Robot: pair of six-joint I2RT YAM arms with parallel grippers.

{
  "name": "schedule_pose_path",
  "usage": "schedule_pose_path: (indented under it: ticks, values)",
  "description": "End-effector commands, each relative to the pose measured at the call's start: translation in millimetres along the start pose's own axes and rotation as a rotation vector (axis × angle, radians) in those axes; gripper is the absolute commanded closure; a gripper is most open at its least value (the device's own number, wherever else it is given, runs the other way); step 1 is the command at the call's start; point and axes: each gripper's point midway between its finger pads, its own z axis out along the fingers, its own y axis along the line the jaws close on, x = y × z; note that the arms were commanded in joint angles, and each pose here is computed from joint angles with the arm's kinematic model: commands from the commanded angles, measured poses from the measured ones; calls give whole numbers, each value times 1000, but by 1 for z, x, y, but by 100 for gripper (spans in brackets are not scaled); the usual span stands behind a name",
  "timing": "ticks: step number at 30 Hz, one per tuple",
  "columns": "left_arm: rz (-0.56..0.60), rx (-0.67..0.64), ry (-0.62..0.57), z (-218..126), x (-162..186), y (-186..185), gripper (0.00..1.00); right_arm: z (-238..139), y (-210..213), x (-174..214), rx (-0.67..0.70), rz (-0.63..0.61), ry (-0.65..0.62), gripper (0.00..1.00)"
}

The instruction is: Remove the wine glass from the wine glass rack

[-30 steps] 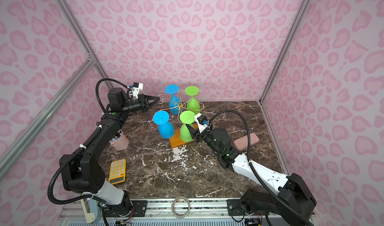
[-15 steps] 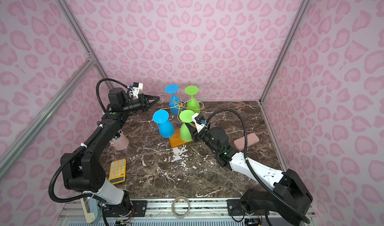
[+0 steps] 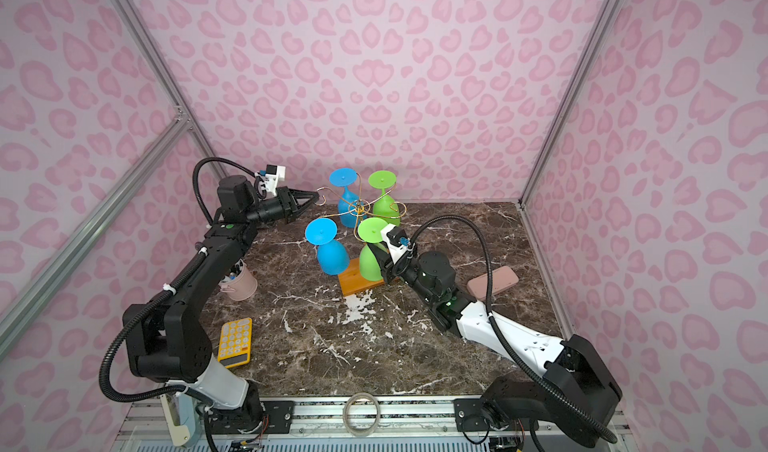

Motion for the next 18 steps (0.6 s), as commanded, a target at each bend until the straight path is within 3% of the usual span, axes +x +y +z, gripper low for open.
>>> schedule_pose_path:
  ticks: [1,7,18]
  values:
    - [56,-27,24,4,7,14,90,2,3,-8,-18,2,-34,74]
    - [50,-30,24,5,8,16,91,2,5,-5,-27,13,-26,86]
    - [42,-34,26,5,8,19,91,7,11,-5,-60,10,-23,96]
